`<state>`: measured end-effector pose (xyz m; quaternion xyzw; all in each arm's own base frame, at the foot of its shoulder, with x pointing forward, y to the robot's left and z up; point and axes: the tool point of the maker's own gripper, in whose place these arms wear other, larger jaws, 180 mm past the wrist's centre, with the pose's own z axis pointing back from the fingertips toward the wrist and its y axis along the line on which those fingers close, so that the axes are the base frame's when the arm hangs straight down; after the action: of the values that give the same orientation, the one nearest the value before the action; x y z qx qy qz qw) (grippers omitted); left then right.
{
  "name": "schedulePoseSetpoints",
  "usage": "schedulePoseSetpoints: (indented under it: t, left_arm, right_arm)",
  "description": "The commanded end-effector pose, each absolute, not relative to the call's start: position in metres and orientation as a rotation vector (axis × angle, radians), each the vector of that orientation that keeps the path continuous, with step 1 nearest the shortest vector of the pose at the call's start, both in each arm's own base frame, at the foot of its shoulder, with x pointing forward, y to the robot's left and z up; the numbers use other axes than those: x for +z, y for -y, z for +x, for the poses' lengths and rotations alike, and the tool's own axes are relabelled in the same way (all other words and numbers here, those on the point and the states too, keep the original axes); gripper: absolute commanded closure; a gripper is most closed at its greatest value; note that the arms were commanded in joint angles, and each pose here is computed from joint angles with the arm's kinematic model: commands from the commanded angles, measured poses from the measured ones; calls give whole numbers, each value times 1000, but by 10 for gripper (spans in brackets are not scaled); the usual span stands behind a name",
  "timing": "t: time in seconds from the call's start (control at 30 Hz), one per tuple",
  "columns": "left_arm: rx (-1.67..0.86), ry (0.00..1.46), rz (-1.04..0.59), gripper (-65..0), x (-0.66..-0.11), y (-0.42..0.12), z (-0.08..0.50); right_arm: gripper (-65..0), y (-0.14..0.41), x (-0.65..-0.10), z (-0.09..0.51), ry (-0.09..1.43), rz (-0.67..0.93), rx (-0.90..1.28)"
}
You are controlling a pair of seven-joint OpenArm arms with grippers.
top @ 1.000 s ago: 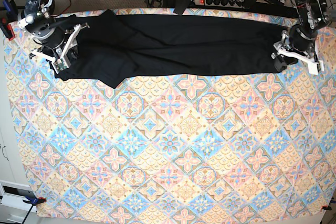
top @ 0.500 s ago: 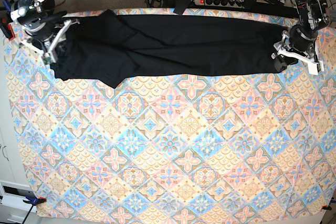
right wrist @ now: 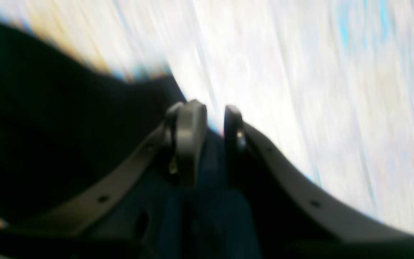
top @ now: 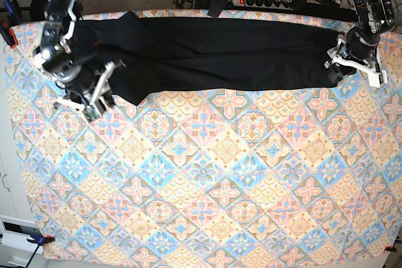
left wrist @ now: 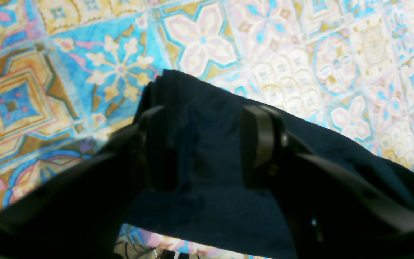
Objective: Fold the T-shirt properly
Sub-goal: 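Press the strip's end with the right gripper, tucking the sleeve in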
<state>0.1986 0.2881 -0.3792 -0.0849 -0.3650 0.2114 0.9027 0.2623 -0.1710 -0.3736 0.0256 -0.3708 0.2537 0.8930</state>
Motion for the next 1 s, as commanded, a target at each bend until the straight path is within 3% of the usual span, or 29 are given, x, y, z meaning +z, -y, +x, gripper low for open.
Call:
schedulePoseSetpoints:
  t: [0.0, 0.13, 0.6, 0.97]
  left_arm:
    - [423, 791, -167, -320, -369, -293, 205]
    - [414, 789, -157, -320, -368, -295, 205]
    - [409, 729, -98, -320, -380, -327, 199]
    - [324, 703, -71, -320, -377, -331, 203]
  right_arm:
    - [-117, 183, -391, 248, 678, 5, 547]
    - [-117, 191, -415, 236, 583, -39, 576]
    - [-117, 198, -475, 162, 347, 33, 536]
    - [-117, 198, -476, 153, 338, 36, 540]
